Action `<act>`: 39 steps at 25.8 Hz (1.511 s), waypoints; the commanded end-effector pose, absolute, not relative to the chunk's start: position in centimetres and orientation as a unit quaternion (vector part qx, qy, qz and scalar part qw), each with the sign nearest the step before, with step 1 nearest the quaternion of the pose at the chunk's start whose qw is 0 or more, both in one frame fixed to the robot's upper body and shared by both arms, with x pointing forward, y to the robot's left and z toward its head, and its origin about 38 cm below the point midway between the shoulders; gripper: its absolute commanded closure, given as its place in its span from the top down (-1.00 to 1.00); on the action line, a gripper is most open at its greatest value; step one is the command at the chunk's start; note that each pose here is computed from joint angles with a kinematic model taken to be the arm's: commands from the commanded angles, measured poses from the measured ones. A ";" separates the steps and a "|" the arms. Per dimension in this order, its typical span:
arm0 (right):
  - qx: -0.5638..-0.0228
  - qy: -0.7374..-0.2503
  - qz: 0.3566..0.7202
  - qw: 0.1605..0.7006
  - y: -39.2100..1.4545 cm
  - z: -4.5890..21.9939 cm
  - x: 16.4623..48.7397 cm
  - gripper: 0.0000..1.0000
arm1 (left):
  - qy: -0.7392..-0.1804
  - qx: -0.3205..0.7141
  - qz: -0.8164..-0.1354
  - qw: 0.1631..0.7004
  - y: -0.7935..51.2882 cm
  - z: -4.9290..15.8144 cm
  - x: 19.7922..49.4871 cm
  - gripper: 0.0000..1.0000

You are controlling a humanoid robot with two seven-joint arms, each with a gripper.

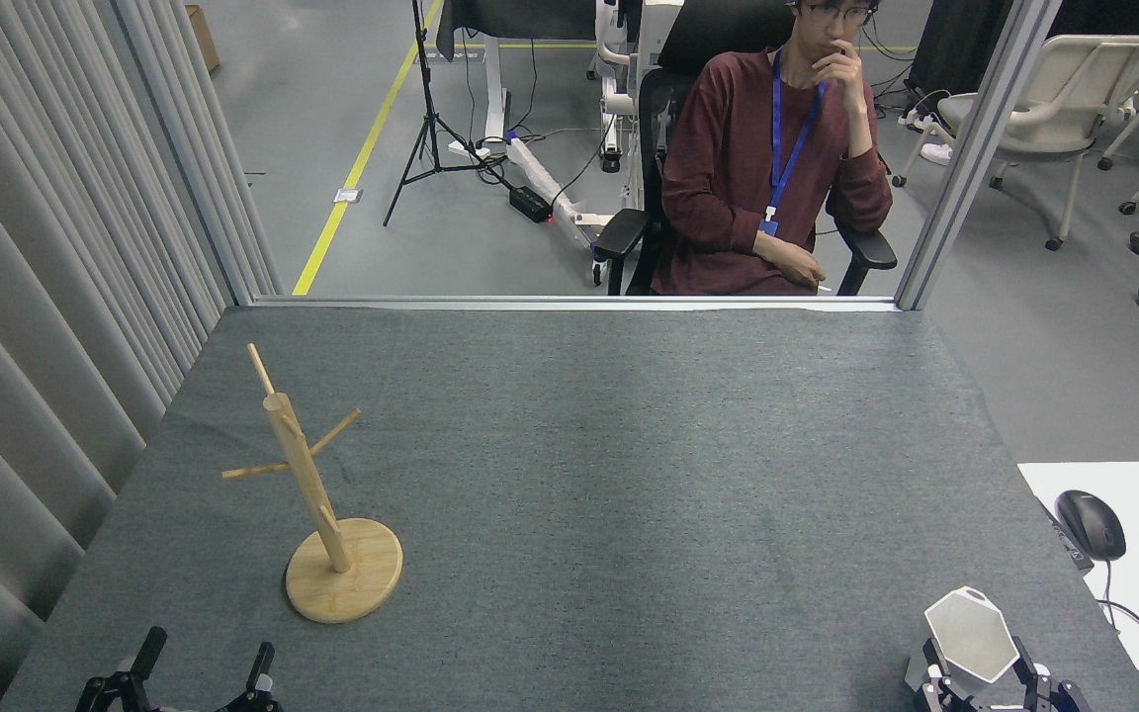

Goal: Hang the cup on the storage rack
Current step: 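Grasp the white hexagonal cup with the right gripper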

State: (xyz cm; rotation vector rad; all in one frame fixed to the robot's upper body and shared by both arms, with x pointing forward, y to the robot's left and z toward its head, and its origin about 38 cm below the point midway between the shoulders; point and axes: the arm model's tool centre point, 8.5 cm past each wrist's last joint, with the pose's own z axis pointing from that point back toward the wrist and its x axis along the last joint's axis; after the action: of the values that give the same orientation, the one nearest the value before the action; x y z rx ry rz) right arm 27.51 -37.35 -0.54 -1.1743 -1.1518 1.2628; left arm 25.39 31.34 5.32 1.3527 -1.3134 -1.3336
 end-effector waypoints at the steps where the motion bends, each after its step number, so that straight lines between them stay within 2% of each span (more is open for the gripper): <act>1: -0.501 -0.493 0.512 0.493 -37.6 1.0 27.9 0.11 | -0.532 0.524 -0.533 0.398 30.2 5.2 25.6 1.00; 4: -0.527 -0.510 0.499 0.461 -38.8 4.3 28.6 0.10 | -0.573 0.496 -0.539 0.367 26.5 5.8 27.4 1.00; 7: -0.532 -0.546 0.475 0.438 -37.9 6.8 29.5 0.10 | -0.627 0.449 -0.558 0.308 21.3 6.9 29.2 1.00; 10: -0.535 -0.568 0.459 0.423 -36.3 8.2 30.1 0.10 | -0.634 0.417 -0.598 0.259 17.9 6.5 28.8 1.00; 13: -0.530 -0.608 0.422 0.414 -33.0 9.6 31.2 0.10 | -0.653 0.372 -0.618 0.228 14.7 5.9 27.7 1.00; 15: -0.518 -0.631 0.411 0.406 -30.7 10.3 31.5 0.10 | -0.657 0.355 -0.631 0.209 12.6 5.6 27.3 1.00; 18: -0.490 -0.651 0.426 0.393 -25.7 10.0 32.1 0.09 | -0.633 0.353 -0.668 0.168 9.8 4.4 28.4 1.00; 25: -0.430 -0.682 0.461 0.372 -16.1 9.1 31.2 0.10 | -0.625 0.364 -0.673 0.158 7.9 4.7 29.8 1.00; 30: -0.405 -0.700 0.474 0.350 -12.5 9.6 30.7 0.10 | -0.626 0.367 -0.670 0.156 8.0 5.0 29.9 1.00; 35: -0.373 -0.708 0.507 0.321 -8.8 9.0 29.1 0.11 | -0.628 0.368 -0.668 0.156 8.0 5.1 29.9 1.00; 39: -0.367 -0.708 0.510 0.322 -8.0 8.8 28.6 0.11 | -0.629 0.367 -0.667 0.156 8.0 5.1 29.9 1.00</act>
State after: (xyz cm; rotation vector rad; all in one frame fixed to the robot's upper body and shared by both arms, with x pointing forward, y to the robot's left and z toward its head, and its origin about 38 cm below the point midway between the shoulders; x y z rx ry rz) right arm 29.05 -8.77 8.95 -0.9766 -1.8505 1.3291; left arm 29.86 8.02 5.04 1.0516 -1.7984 -1.9133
